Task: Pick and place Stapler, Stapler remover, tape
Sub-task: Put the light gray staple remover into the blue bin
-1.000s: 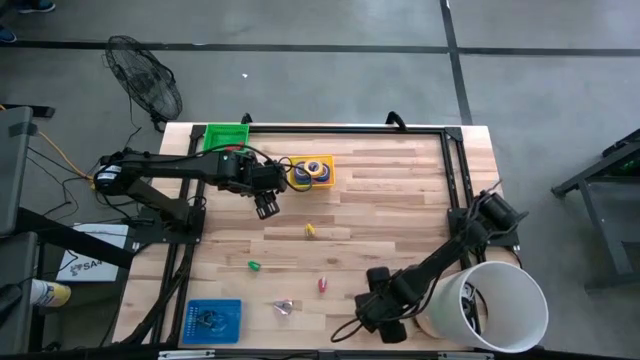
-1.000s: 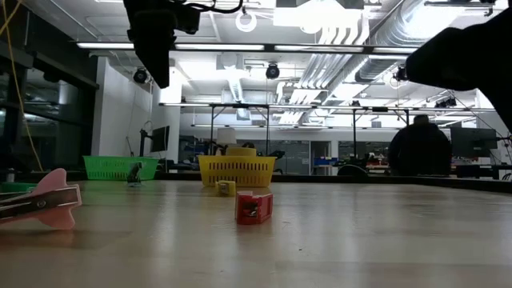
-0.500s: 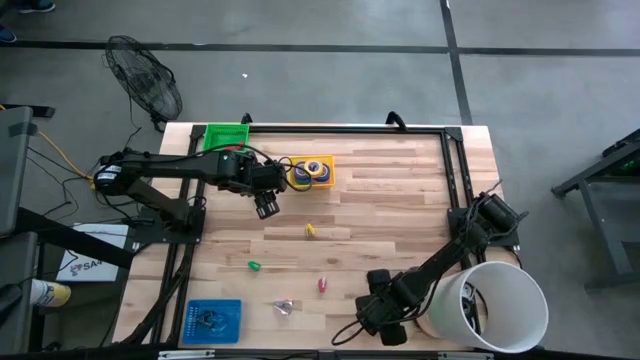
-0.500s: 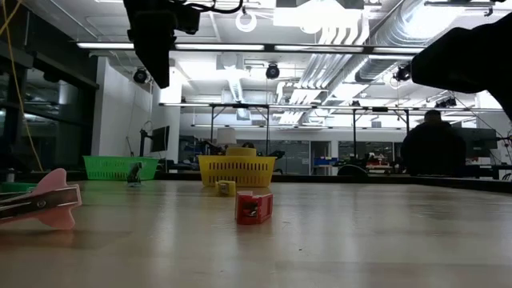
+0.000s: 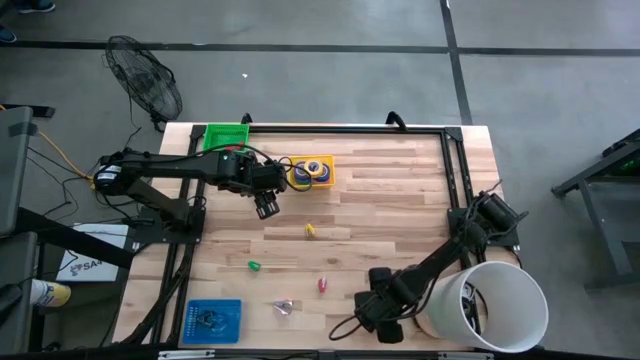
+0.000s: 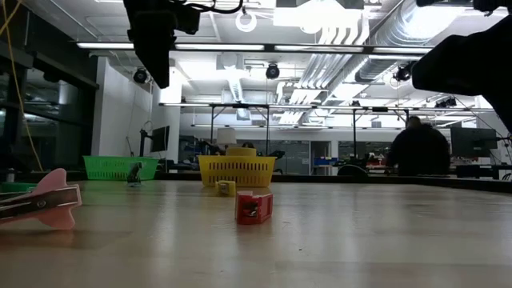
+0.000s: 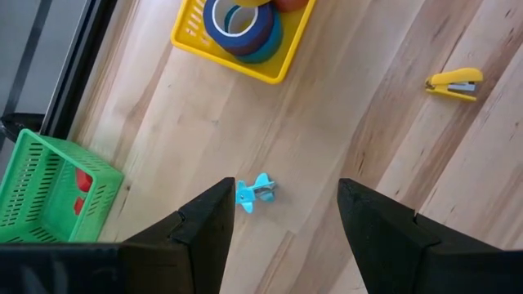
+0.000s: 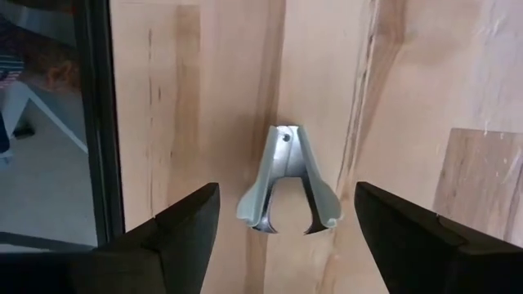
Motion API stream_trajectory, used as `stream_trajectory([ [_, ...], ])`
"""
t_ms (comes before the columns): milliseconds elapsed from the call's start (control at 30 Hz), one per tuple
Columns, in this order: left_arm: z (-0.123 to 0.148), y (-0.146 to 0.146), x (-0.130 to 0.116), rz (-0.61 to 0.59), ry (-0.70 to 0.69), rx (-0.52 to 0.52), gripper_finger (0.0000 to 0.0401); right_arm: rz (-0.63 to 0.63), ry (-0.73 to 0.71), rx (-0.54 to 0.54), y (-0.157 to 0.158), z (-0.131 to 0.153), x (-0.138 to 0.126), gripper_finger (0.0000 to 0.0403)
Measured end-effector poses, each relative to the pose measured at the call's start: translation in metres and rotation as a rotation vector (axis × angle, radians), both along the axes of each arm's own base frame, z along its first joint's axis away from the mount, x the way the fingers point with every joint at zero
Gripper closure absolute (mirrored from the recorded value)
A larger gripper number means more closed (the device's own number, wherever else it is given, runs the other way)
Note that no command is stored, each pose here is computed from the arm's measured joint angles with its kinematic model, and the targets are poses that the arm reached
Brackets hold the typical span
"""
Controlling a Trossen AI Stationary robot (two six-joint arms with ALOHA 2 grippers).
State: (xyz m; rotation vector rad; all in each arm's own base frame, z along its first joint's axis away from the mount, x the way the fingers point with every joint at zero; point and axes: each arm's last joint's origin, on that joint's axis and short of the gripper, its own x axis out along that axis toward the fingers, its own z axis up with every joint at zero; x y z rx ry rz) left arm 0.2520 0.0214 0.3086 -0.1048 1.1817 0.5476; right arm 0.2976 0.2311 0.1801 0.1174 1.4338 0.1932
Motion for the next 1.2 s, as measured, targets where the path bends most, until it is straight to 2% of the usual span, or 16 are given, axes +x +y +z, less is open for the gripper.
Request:
stream_trajectory([
  [233,0.000,0.000,0.000,-0.004,0.000,-0.015,0.0190,-0.018,0.029,-0.006,0.000,-0.005,0.000,0.0125],
  [467,0.000,0.000,0.000,-0.005,0.001,-0.016,0.0190,-0.022,0.039,0.010,0.001,-0.006,0.000,0.0086],
  [633,0.000,0.000,0.000,-0.005,0.001,-0.016,0.0190,0.000,0.046,0.005,0.003,-0.013,0.001,0.0082],
  [800,0.000,0.000,0.000,-0.004,0.001,-0.015,0.0190,0.043,0.067,-0.019,0.006,-0.025,0.001,0.0093],
  [967,0.000,0.000,0.000,-0.004,0.001,-0.014,0.0190,0.048,0.058,-0.046,0.005,-0.027,0.001,0.0111],
  [1200,0.000,0.000,0.000,-0.004,0.001,-0.013,0.0190,0.080,0.066,-0.068,0.004,-0.027,0.000,0.0167],
])
